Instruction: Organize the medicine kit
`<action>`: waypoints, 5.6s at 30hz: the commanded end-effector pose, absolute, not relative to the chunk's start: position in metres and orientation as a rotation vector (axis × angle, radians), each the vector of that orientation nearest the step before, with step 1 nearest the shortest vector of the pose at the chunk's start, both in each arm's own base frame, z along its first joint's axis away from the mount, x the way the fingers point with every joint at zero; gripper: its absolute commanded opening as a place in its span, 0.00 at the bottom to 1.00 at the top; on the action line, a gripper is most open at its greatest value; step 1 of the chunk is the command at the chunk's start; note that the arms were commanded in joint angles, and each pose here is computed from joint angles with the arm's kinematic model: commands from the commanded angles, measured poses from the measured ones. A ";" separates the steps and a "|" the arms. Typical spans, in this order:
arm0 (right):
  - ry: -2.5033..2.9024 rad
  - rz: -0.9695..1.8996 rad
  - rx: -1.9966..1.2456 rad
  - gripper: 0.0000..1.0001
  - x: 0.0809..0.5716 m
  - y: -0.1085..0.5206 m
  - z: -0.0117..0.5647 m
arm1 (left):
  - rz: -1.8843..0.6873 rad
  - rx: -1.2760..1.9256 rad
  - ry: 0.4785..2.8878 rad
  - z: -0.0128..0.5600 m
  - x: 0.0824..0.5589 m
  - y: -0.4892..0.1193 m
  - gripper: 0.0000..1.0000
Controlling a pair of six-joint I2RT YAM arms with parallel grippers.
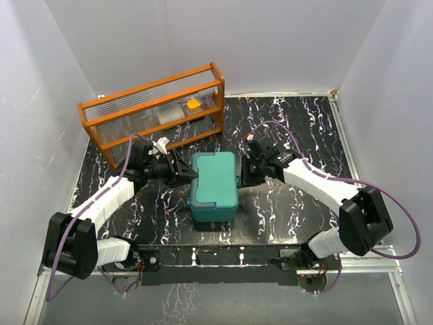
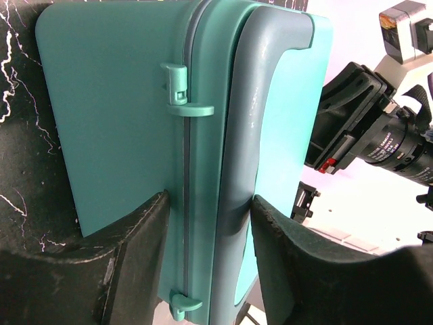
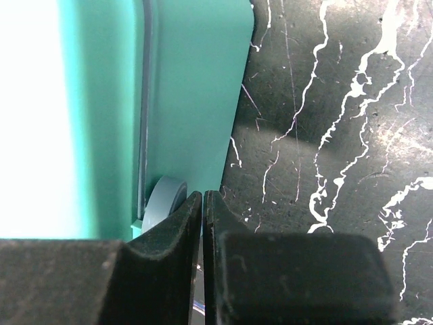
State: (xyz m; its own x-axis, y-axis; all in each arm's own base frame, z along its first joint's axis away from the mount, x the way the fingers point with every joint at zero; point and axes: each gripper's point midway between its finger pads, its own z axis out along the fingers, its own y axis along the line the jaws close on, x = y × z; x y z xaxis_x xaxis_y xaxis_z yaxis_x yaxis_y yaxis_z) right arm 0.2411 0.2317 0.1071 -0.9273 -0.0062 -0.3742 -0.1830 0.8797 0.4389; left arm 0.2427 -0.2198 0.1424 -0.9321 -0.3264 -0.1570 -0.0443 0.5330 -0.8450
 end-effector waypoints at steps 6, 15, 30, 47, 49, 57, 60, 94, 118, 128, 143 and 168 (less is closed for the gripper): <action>2.480 0.526 0.213 0.23 0.270 0.196 0.138 | -1.293 -0.318 2.540 0.130 0.234 -0.218 0.49; 2.311 0.839 0.273 0.66 0.268 0.202 0.181 | -1.279 -0.318 2.536 0.130 0.235 -0.217 0.49; 2.347 1.172 0.118 0.78 0.250 0.248 0.178 | -1.283 -0.321 2.529 0.129 0.235 -0.217 0.49; 2.588 0.875 0.108 0.34 0.243 0.255 0.161 | -1.306 -0.327 2.486 0.124 0.235 -0.218 0.49; 2.592 0.863 0.106 0.31 0.241 0.260 0.163 | -1.312 -0.325 2.489 0.123 0.234 -0.218 0.49; 2.578 0.823 0.124 0.23 0.242 0.263 0.168 | -1.312 -0.315 2.496 0.122 0.234 -0.218 0.49; 2.567 0.813 0.120 0.24 0.243 0.261 0.169 | -1.312 -0.313 2.497 0.123 0.234 -0.218 0.49; 2.696 0.465 -0.059 0.17 0.265 0.204 0.121 | -1.277 -0.307 2.515 0.125 0.237 -0.216 0.56; 2.565 0.744 -0.290 0.16 0.253 0.275 0.137 | -1.319 -0.307 2.524 0.119 0.232 -0.219 0.53; 2.315 0.990 -0.364 0.15 0.253 0.298 0.176 | -1.333 -0.316 2.527 0.116 0.229 -0.220 0.53; 2.460 0.366 0.036 0.20 0.267 0.191 0.136 | -1.138 -0.272 2.552 0.128 0.241 -0.205 0.55; 2.546 0.609 -0.236 0.13 0.244 0.273 0.159 | -1.187 -0.254 2.561 0.126 0.238 -0.210 0.53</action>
